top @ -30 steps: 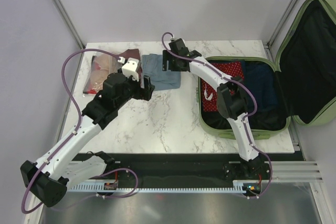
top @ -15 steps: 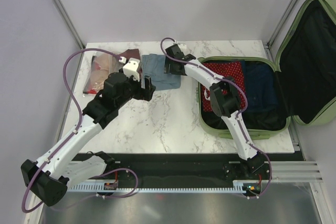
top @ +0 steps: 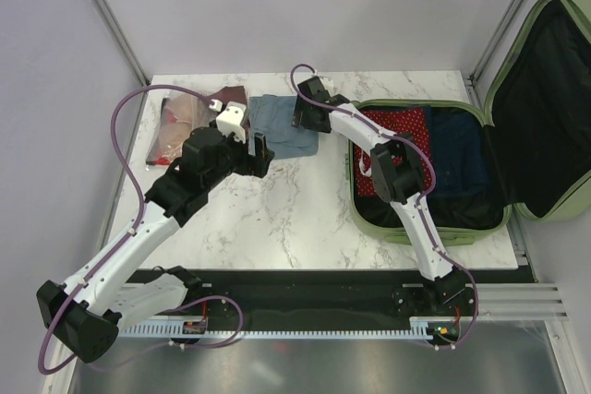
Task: Pack the luggage
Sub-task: Pick up the clothes at the center of the board.
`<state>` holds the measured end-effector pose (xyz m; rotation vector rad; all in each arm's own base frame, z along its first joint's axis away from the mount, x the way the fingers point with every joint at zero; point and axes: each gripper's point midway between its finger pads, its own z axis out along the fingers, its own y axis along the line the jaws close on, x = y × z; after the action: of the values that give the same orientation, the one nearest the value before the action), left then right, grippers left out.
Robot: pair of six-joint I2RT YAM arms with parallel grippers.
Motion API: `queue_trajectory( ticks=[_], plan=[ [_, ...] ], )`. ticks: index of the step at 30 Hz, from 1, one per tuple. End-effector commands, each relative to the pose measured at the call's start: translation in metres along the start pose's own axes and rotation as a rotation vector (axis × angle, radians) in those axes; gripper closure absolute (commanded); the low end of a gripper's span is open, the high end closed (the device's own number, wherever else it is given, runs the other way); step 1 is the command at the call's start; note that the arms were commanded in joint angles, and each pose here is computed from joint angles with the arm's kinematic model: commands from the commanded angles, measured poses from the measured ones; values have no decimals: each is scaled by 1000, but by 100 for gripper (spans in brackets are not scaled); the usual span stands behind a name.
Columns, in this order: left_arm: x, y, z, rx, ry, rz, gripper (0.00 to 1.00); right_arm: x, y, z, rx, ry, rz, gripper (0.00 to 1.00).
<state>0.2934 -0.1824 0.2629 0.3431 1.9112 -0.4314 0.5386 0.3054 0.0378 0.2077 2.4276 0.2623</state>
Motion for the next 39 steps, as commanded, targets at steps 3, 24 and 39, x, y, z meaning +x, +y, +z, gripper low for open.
queue_trajectory(
  ticks=[3,24,39],
  plan=[
    [-15,-9,-4,36,-29,-30,12,11,5,13,-38,27,37,26],
    [-15,-11,-4,45,-27,-32,12,-13,12,-42,-75,-28,-37,100],
    [-12,-13,-3,55,-17,-33,12,-33,-27,-158,27,-96,-218,100]
  ],
)
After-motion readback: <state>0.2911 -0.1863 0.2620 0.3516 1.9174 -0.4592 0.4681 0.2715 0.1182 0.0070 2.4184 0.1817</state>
